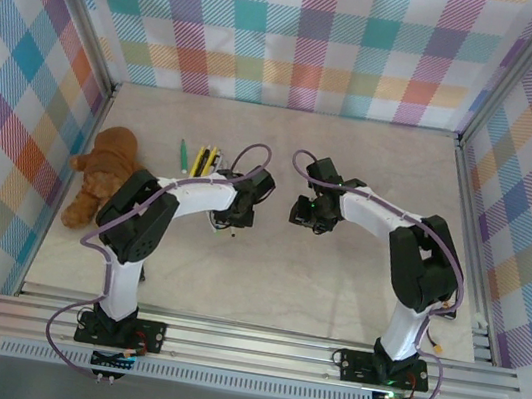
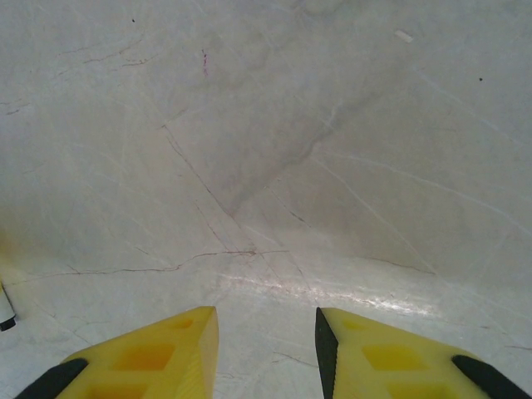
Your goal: Open the pen caps
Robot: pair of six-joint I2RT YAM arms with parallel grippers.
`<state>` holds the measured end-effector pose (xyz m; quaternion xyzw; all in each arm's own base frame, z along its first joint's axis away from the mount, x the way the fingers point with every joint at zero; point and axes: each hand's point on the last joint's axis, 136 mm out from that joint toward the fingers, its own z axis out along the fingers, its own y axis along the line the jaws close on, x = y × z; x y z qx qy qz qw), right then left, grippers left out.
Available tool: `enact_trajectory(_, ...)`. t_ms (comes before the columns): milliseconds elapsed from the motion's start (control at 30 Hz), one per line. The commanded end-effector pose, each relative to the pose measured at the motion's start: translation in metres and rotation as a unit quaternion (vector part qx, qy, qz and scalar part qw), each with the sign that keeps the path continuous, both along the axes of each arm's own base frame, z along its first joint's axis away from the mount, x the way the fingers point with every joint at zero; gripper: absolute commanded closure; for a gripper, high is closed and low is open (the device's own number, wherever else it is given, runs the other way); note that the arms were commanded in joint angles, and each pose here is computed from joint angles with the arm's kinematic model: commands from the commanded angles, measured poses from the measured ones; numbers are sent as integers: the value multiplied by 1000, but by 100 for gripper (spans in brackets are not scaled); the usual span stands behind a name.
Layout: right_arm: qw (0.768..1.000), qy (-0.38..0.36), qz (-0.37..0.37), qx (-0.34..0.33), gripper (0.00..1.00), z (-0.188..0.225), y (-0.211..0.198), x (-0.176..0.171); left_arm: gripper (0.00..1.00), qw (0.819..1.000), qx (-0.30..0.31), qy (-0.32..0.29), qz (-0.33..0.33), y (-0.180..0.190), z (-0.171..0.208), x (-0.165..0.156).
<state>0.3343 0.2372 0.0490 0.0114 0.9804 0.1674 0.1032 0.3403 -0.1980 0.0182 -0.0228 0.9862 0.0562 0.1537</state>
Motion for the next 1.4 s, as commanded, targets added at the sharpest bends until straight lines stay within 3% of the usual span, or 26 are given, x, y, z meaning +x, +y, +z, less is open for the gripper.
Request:
enact_trajectory(0, 1000, 4, 5, 7, 63, 2, 8, 3, 78, 999, 15, 39, -18, -2, -28, -8)
enact_trajectory(133, 1000, 4, 6, 6, 63, 4, 8, 3, 80, 998, -4, 37, -48, -19, -32, -5)
enact_trajectory(233, 1000, 0, 4, 7, 63, 7, 8, 6, 93, 997, -13, 41, -68, -30, -34, -4)
enact_trajectory(333, 1000, 0, 6, 11, 63, 9, 10, 7, 96, 995, -26, 40, -89, -41, -31, -4)
enact_trajectory(500, 999, 5, 0, 46, 63, 15, 16, 10, 100, 981, -115, 36, -150, -78, -6, -7)
enact_trajectory(700, 995, 8, 2, 95, 60, 21, 29, 10, 100, 950, -227, 33, -213, -120, 29, -15)
enact_trajectory(867, 993, 17, -2, 121, 56, 21, 36, 8, 100, 931, -277, 42, -233, -138, 40, -20)
enact_trajectory(1133, 992, 30, -10, 126, 54, 14, 36, 4, 100, 924, -297, 41, -237, -144, 44, -21)
enact_trajectory(1367, 983, 59, -24, 173, 54, 4, 47, 2, 100, 913, -328, 40, -238, -152, 55, -25)
